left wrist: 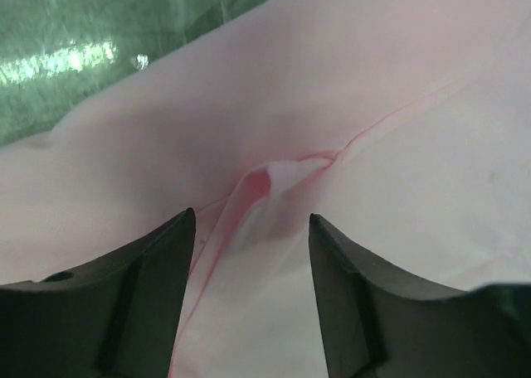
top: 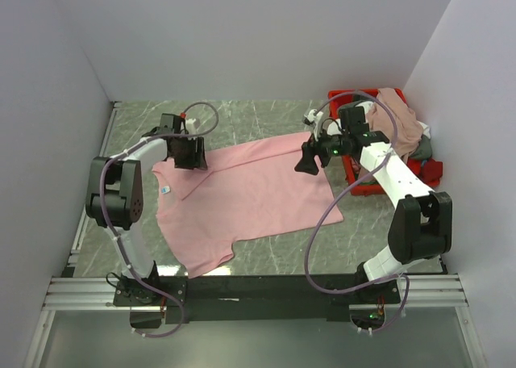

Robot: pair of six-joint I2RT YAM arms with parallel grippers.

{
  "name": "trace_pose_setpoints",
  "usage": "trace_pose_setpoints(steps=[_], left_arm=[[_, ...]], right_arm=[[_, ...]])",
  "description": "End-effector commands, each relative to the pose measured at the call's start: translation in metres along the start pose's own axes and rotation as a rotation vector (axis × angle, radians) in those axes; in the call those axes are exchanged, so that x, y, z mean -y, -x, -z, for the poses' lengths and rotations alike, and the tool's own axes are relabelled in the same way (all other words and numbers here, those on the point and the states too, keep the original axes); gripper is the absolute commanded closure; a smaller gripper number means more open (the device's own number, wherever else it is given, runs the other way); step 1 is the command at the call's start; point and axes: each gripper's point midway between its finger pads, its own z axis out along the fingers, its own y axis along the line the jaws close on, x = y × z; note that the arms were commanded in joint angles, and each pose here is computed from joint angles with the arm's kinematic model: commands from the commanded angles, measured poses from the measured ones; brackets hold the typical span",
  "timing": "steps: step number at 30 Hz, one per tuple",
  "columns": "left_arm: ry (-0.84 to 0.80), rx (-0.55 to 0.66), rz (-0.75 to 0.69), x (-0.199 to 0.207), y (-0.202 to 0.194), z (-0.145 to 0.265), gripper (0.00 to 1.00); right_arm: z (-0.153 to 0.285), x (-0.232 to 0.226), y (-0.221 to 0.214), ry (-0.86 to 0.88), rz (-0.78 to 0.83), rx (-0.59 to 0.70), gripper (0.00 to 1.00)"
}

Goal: Fold and stack the t-shirts
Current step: Fold the tshirt

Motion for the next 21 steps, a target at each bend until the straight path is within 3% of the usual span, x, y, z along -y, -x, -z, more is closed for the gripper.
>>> trace_pose_setpoints(steps=[1,11,14,21], left_arm=[[0.013,0.013,-0.070,0.010,0.016,-0.001,0.42],[-0.036,0.000,-0.089,0.033,0.008,0.013,0.92],[-0.077,-0.002,-0.093,0.045,0.003,0.021,0.92],[-0.260,-0.068,-0.099,0.089,-0.024,0.036,0.73]], right_arm=[[0.005,-0.008,0.008,0.015,0.033,0.030,0.23],[0.008,-0.009,0.009,0.005,0.032,0.034,0.23],[0.010,-0.010,0.011,-0.001,0.038,0.039,0.23],[0.013,-0.009,0.013,-0.015,0.042,0.036,0.23]])
